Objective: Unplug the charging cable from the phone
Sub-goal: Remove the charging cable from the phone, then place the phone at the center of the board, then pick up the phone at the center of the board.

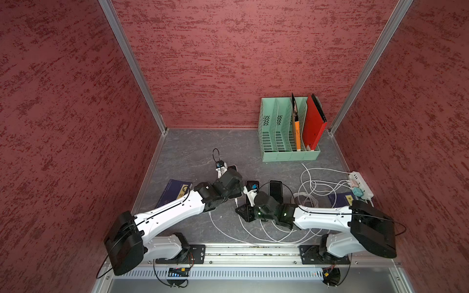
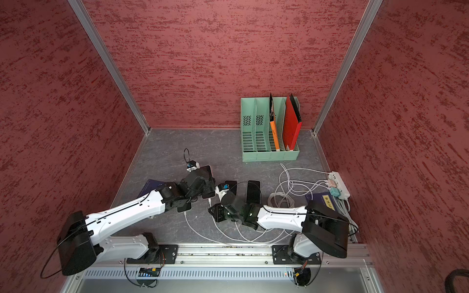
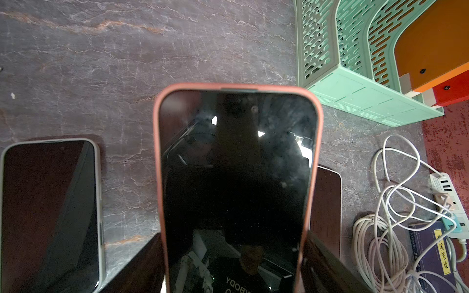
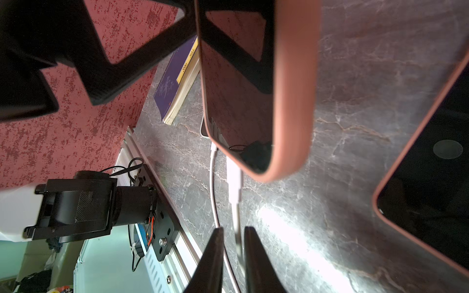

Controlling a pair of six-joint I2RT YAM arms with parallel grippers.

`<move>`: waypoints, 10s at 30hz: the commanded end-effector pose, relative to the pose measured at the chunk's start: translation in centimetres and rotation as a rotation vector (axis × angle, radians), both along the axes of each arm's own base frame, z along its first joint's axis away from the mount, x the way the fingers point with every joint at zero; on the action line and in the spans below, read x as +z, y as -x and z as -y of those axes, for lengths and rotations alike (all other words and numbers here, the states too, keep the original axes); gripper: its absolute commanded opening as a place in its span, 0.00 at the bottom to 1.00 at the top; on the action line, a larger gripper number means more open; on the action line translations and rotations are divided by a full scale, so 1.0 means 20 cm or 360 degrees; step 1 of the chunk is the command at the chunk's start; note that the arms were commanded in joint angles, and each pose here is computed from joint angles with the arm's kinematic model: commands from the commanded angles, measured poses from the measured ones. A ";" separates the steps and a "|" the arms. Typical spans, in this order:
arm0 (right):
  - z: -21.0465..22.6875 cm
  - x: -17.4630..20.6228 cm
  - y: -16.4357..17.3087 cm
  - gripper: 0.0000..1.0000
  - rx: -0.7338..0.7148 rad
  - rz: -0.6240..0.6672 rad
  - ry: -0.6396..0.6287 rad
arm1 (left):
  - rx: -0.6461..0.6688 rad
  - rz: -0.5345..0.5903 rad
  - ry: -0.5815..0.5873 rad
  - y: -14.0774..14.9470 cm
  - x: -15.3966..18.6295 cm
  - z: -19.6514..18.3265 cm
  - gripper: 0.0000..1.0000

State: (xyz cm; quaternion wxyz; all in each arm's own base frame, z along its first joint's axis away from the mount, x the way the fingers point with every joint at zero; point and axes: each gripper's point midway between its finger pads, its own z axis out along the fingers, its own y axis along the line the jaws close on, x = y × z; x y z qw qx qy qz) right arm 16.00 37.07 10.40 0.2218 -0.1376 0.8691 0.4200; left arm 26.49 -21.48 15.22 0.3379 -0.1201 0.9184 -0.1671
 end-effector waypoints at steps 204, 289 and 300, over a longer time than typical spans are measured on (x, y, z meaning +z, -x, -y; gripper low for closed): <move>0.60 0.29 -0.29 0.98 -0.0713 0.0093 0.0240 | 0.0354 -0.0591 -0.0268 0.12 -0.45 -0.63 1.00; -0.18 0.21 -0.04 0.95 -0.0072 0.0079 -0.0066 | 0.0161 -0.0528 -0.0315 0.06 -0.45 -0.56 0.00; -0.16 0.14 -0.09 0.94 -0.0180 0.0120 0.0156 | 0.0062 -0.0225 -0.0219 0.04 -0.23 -0.48 0.00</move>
